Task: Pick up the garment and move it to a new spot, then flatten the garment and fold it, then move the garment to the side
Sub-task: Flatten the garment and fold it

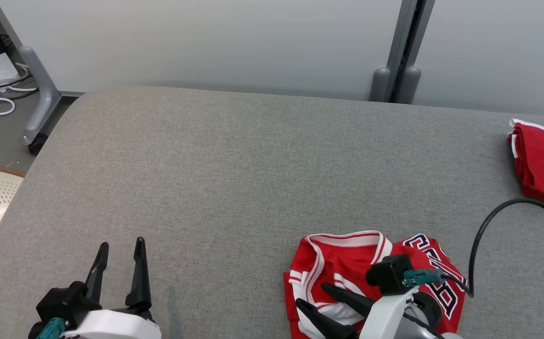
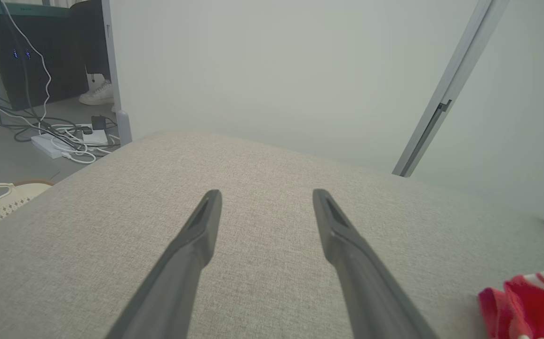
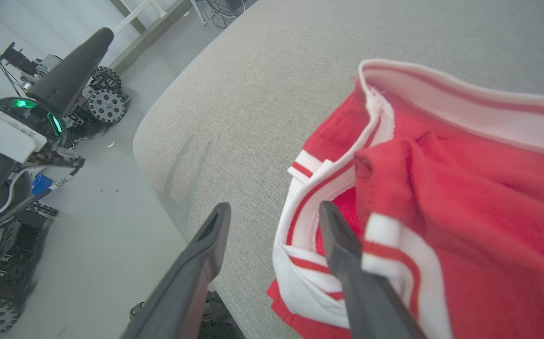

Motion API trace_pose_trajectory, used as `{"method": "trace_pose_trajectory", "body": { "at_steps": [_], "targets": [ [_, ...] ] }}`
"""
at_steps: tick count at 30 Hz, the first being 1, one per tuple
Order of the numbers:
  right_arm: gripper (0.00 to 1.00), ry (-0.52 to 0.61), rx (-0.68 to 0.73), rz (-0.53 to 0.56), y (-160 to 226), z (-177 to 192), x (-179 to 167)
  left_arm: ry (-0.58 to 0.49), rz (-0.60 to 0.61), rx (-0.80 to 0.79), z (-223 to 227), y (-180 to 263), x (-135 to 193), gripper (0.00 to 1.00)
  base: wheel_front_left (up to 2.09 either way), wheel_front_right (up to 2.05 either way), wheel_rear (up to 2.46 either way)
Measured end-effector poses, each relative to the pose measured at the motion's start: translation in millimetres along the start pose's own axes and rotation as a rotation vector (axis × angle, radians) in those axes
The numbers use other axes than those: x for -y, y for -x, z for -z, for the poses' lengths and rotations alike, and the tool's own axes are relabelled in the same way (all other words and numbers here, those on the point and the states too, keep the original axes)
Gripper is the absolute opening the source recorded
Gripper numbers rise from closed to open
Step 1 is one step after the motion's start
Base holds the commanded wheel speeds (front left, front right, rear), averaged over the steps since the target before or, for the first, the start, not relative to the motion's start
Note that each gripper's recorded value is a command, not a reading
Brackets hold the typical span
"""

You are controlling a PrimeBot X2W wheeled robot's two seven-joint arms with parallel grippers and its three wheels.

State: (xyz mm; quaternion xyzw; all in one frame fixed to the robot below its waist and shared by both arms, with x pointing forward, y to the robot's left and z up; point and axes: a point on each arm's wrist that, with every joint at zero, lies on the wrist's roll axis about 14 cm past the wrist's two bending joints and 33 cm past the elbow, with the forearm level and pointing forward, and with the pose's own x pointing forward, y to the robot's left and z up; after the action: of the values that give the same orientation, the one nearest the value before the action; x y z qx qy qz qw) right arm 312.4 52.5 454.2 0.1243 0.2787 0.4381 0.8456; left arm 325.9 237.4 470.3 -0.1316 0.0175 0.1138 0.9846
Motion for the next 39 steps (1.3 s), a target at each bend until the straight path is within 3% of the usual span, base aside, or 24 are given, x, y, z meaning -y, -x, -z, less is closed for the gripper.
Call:
{"method": "trace_pose_trajectory", "body": {
  "at_steps": [10, 17, 24, 31, 39],
  "targets": [
    [1.00, -0.036, 0.142, -0.107, 20, -40, -30, -0.002, 0.039, 0.013, -4, -4, 11, 1.00, 0.00, 0.00, 0.00],
    [1.00, -0.027, 0.292, -0.085, 58, -78, -23, 0.000, 0.054, 0.023, -7, 1, 13, 1.00, 0.00, 0.00, 0.00],
    [1.00, 0.041, 0.488, 0.150, 110, -118, 39, 0.004, 0.087, 0.037, -13, -1, 22, 1.00, 0.00, 0.00, 0.00],
    [1.00, 0.093, 0.540, 0.443, 151, -114, 105, 0.001, 0.096, 0.025, -9, 0, 25, 1.00, 0.00, 0.00, 0.00],
    [1.00, 0.056, 0.499, 0.555, 155, -91, 135, -0.004, 0.102, 0.013, -6, -2, 27, 1.00, 0.00, 0.00, 0.00]
  ]
}}
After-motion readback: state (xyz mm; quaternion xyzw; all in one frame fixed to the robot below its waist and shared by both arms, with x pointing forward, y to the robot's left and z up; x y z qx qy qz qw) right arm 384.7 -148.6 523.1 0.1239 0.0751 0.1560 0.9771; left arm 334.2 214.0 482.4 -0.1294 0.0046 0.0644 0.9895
